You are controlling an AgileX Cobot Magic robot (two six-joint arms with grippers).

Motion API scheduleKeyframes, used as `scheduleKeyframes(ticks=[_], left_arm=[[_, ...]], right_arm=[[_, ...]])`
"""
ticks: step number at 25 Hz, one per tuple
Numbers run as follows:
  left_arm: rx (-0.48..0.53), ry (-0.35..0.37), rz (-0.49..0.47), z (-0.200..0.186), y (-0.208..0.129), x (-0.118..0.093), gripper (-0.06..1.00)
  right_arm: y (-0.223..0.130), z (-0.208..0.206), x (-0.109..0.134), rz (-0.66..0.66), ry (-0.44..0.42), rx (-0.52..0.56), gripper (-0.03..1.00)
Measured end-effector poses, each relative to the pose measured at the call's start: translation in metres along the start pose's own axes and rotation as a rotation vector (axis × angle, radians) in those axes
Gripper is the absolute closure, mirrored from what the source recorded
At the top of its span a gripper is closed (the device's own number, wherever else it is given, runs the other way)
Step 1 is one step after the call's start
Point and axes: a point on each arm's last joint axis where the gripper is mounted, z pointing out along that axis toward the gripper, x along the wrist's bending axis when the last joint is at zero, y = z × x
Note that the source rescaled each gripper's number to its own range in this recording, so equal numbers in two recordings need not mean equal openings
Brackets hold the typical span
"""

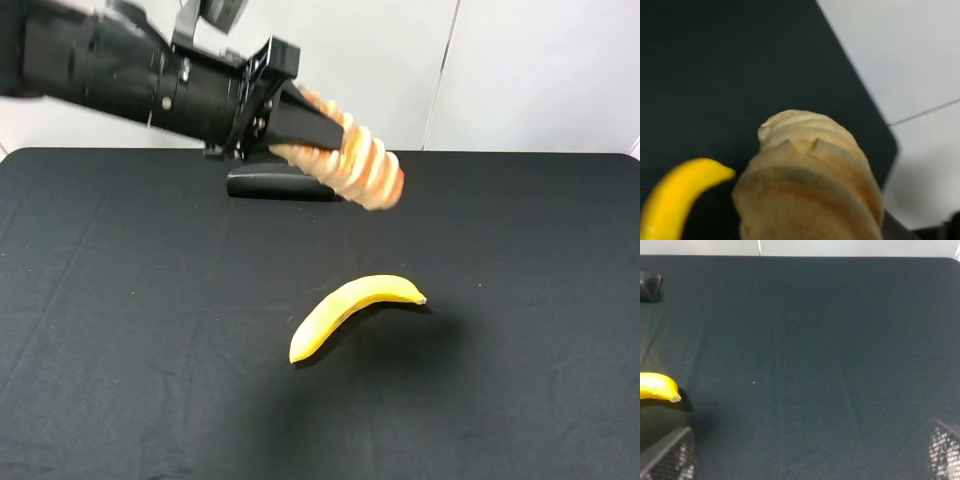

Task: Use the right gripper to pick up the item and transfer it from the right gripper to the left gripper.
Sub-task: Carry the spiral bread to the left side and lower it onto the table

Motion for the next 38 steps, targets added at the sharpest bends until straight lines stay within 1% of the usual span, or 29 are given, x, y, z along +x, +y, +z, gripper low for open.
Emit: scheduleKeyframes(ticks=[2,4,7,9,13,18,23,25,31,34,38], left_arm=[[-0.003,0.055,0.037,-0.003,0.011,-0.003,0.93],[-0.018,0.107,0.054,-0.006,0.022,-0.006,0.93],[-0.036,0.182,0.059,-0.012,0.036,-0.01,0.93],[-0.04,0.244,0.064,-0.015,0.041,-0.008,0.93],[-0.05,0.366,0.014,-0.024,0.045,0.006,0.93],[-0.04,0.52,0.012,-0.034,0.047,0.023,0.93],[0.025,0.656,0.011,-0.027,0.042,0.047,0.93],[0.053,0.679,-0.003,-0.021,0.04,0.056,0.93],[0.123,0.707,-0.042,-0.003,0.032,0.079,0.93],[0.143,0.714,-0.051,0.002,0.029,0.086,0.94],[0.146,0.715,-0.054,0.003,0.028,0.087,0.94]], right_arm=[[0.0,0.0,0.0,0.0,0.0,0.0,-0.03],[0.0,0.0,0.0,0.0,0.0,0.0,-0.03],[0.0,0.0,0.0,0.0,0.0,0.0,-0.03],[0.0,0.0,0.0,0.0,0.0,0.0,-0.03],[0.0,0.0,0.0,0.0,0.0,0.0,-0.03],[0.0,0.0,0.0,0.0,0.0,0.0,-0.03],[0.0,0.0,0.0,0.0,0.0,0.0,-0.03],[0.0,0.0,0.0,0.0,0.0,0.0,-0.03],[0.0,0.0,0.0,0.0,0.0,0.0,-0.03],[0.0,0.0,0.0,0.0,0.0,0.0,-0.03],[0.0,0.0,0.0,0.0,0.0,0.0,-0.03]])
